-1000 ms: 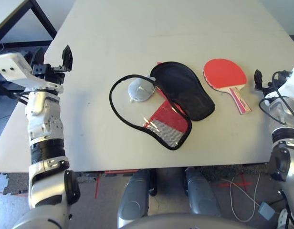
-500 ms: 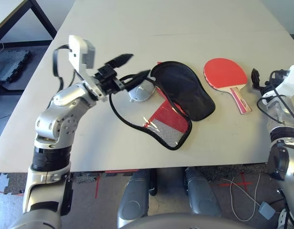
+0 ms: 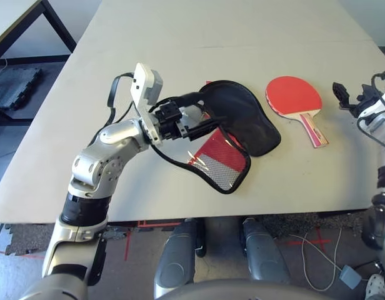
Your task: Store the ping-pong paddle in its case and zip it.
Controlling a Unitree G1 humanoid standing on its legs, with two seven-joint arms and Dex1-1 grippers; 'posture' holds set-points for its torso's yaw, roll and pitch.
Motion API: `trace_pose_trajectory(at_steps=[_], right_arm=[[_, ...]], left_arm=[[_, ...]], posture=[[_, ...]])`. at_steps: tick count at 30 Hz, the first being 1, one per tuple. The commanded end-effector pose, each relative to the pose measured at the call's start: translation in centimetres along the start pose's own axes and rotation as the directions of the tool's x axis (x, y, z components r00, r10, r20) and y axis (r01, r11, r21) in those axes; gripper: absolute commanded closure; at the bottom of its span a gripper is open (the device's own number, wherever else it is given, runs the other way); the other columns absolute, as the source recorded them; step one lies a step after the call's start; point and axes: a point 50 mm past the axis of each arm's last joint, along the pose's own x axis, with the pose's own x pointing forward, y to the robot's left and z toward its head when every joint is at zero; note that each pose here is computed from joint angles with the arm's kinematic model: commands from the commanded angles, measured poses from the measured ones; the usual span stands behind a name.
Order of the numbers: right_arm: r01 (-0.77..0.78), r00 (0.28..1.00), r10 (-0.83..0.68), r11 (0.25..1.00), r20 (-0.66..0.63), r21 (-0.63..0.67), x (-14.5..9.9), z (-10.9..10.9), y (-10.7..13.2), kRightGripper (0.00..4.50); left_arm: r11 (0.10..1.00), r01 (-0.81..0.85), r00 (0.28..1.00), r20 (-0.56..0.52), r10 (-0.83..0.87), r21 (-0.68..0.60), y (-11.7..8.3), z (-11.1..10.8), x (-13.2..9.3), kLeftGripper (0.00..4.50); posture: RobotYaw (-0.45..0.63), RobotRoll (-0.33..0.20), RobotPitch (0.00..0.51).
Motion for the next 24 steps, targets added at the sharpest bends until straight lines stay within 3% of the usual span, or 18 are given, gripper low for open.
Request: trace_pose_trajectory(at_steps=[1,5,10,24], right_arm=[[-0.062,0.98,0.057,0.998,-0.188,-0.02,-0.5,0.1,1.7,0.0],[-0.099,0.944,0.082,0.994,-0.319,-0.037,-1.0,0.8,3.3,0.0],[-0.17,0.917,0.138,0.984,-0.375,-0.052,-1.0,1.7,5.5,0.0],[-0.165,0.858,0.135,0.986,-0.496,-0.018,0.6,-1.0,6.3,0.0]], left_arm=[[1.0,0.016,1.0,-0.014,-0.016,0.002,-0.2,-0.5,0.4,0.03],[1.0,0.021,1.0,-0.008,-0.021,0.002,-0.3,-0.7,0.7,0.03],[1.0,0.024,1.0,-0.001,-0.024,0.004,-0.5,-0.8,1.0,0.03],[1.0,0.02,1.0,0.02,-0.02,0.006,-0.7,-0.7,1.3,0.03]], posture=[[-0.08,0.0,0.231],[-0.08,0.0,0.233],[-0.07,0.0,0.233],[-0.05,0.0,0.231]])
